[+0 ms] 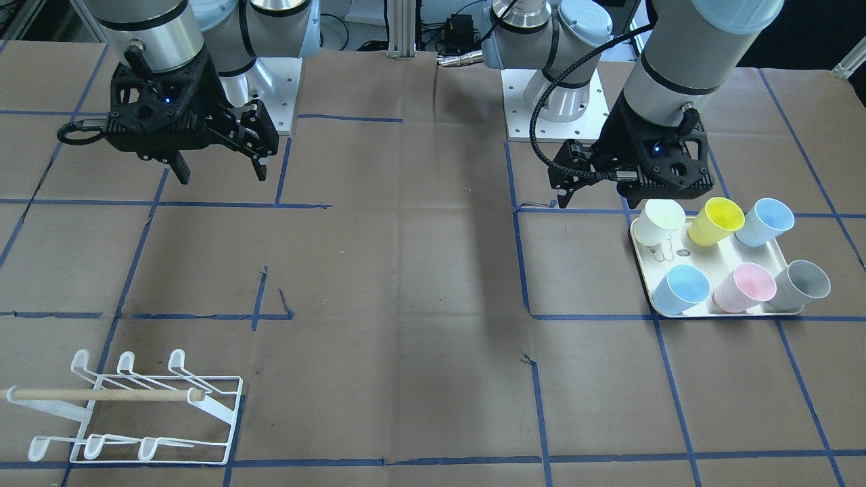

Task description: Transfer IKEA cup to right arm and place on rack

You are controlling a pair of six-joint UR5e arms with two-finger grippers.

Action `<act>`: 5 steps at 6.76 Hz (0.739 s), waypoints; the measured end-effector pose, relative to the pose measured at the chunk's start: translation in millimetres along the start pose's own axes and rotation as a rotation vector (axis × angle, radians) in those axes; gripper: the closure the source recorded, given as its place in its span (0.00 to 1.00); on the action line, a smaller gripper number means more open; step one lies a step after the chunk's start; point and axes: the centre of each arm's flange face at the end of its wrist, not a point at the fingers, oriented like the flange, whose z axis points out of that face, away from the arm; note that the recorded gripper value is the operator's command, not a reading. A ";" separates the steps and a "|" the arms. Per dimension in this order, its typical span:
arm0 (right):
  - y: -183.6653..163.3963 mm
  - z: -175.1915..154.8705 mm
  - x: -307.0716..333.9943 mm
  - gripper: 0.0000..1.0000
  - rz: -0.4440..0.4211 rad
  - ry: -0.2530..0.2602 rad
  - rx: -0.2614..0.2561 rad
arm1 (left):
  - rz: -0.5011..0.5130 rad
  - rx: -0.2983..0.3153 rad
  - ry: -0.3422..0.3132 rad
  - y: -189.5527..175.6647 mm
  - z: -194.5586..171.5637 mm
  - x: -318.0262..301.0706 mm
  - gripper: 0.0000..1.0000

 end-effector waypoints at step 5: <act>2.0 1.3 0.2 0.00 0.004 -0.001 -0.011 | 0.007 0.005 -0.003 -1.8 -2.0 -0.5 0.00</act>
